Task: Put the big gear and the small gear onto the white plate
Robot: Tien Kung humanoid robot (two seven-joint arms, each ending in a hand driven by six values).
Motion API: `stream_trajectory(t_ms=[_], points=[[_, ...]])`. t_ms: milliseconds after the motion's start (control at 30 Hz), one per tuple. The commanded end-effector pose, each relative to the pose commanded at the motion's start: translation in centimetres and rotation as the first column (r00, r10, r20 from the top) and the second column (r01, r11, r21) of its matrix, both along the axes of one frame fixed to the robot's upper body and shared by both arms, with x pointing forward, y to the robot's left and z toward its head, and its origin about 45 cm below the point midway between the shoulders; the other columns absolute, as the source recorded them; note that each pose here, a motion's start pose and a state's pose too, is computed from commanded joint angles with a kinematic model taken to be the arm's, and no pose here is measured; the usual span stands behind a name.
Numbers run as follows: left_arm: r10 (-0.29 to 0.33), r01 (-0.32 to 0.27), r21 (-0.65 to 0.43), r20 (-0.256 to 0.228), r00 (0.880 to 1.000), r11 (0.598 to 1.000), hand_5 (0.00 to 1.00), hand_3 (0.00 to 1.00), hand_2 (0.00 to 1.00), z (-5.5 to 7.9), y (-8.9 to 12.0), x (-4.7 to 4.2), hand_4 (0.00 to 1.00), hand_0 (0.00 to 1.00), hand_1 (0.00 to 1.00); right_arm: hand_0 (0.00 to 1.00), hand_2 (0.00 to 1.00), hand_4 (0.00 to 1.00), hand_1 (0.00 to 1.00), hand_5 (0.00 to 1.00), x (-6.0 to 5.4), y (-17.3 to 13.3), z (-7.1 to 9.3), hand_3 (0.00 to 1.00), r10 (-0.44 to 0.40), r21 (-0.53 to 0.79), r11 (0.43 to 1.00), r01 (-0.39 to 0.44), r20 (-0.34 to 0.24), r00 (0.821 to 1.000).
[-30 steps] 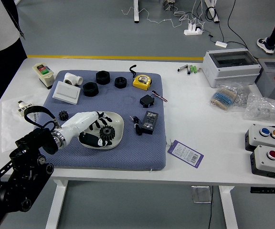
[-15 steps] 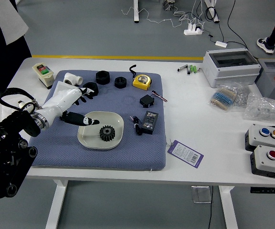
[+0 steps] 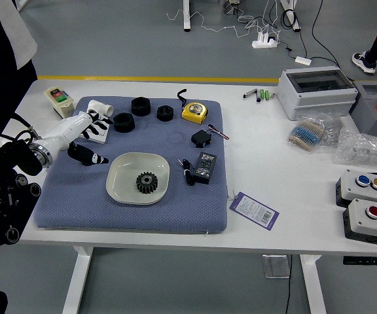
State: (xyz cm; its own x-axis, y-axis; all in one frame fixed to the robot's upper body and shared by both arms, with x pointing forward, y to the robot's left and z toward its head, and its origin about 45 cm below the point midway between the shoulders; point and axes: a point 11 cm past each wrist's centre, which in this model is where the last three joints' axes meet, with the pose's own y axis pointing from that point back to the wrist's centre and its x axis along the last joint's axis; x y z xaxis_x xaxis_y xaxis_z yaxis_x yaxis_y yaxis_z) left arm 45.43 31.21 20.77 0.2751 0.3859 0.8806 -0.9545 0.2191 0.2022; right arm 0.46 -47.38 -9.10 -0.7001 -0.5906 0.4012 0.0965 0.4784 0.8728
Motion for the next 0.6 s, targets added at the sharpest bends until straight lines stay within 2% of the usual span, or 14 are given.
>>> stream_trajectory(t_ms=[200, 233, 600], points=[[0.036, -0.037, -0.021, -0.043, 0.998, 0.999, 0.075, 0.782, 0.734, -1.2, 1.1, 0.23, 0.998, 0.497, 0.66, 0.661, 0.74, 0.793, 0.675, 0.678, 0.2, 0.0, 0.0, 0.569, -0.003, -0.001, 1.0, 0.003, 0.005, 1.0], [0.039, -0.04, -0.023, -0.046, 0.998, 0.999, 0.002, 0.778, 0.725, -1.3, 1.1, 0.24, 0.943, 0.485, 0.652, 0.66, 0.74, 0.793, 0.677, 0.678, 0.2, 0.0, 0.0, 0.569, -0.004, -0.001, 1.0, 0.004, 0.005, 1.0], [0.098, -0.101, -0.039, -0.065, 0.993, 0.994, 0.002, 0.776, 0.718, -2.7, 2.6, 0.16, 0.904, 0.476, 0.649, 0.66, 0.74, 0.792, 0.676, 0.678, 0.3, 0.0, 0.0, 0.569, 0.002, 0.0, 1.0, -0.002, 0.004, 1.0]])
